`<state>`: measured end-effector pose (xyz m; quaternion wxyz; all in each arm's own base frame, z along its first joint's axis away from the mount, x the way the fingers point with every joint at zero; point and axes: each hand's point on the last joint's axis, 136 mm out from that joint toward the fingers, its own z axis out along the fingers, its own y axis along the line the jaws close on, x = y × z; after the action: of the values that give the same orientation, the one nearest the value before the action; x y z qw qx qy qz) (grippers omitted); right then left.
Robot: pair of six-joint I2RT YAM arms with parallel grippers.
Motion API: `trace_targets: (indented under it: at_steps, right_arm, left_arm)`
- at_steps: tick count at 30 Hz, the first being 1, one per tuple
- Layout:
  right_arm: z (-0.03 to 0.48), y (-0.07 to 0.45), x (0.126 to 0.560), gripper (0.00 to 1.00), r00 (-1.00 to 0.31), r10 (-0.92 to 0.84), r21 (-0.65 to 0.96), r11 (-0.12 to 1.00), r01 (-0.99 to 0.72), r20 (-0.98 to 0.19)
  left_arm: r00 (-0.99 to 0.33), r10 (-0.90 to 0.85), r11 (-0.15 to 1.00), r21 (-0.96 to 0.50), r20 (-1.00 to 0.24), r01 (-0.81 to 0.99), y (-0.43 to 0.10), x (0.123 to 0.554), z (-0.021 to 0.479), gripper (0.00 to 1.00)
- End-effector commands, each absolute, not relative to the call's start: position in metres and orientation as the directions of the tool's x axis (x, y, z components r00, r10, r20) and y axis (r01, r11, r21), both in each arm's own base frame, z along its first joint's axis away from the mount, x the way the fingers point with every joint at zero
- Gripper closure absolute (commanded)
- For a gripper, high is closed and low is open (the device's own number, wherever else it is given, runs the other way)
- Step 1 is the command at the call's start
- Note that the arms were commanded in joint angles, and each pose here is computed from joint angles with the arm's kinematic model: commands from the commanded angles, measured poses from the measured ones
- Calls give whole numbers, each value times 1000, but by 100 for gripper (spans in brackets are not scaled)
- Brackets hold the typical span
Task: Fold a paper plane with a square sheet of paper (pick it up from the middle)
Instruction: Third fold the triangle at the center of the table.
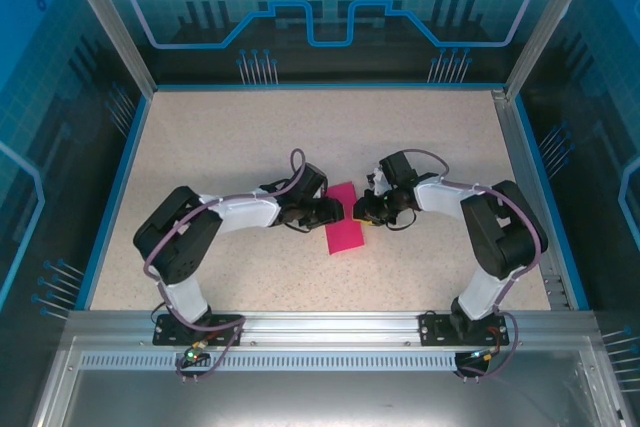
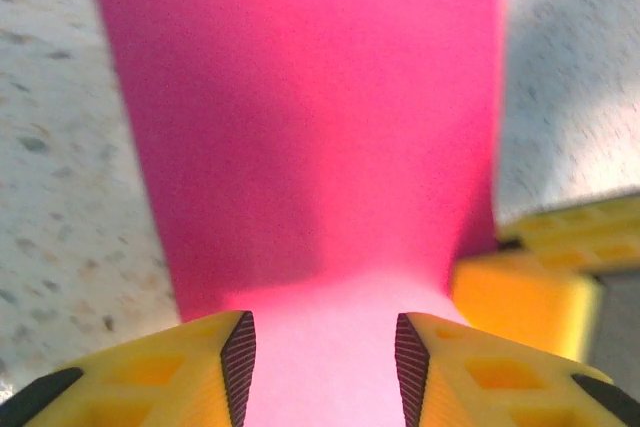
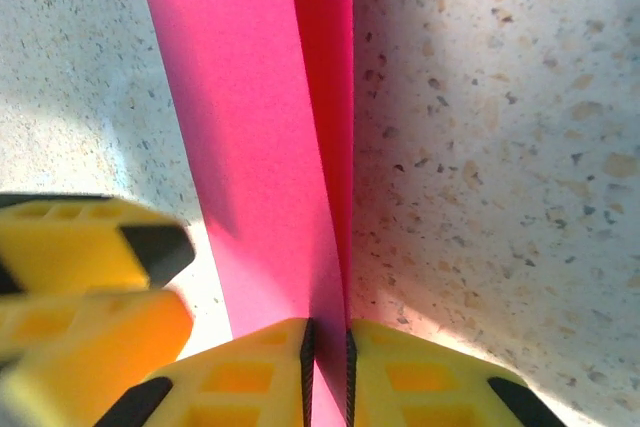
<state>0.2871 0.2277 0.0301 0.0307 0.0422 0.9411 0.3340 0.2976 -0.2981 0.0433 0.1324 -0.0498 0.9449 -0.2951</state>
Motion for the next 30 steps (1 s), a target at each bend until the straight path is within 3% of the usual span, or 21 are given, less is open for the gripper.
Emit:
trace_targets:
  at_steps: [1,6,15,22,30]
  right_arm:
    - [28,225,288,83,-994,107,623,778,80,-6]
    - [28,230,289,86,-994,113,649,756,91,7]
    - [29,232,288,86,-993,112,672,734,101,28]
    - [31,231,289,86,-993,117,681,724,106,30]
    - [32,231,289,85,-993,117,685,720,109,34]
  left_arm:
    - [-946,-40,863,-488,-323,130,-299,280,61,51]
    - [-895,149,882,-352,-420,312,-311,250,71,45]
    - [-731,480,833,-9,-485,553,-342,216,57,37]
    - [-687,545,829,185,-481,528,-347,227,49,35]
    - [-668,547,832,236,-505,502,-351,239,47,37]
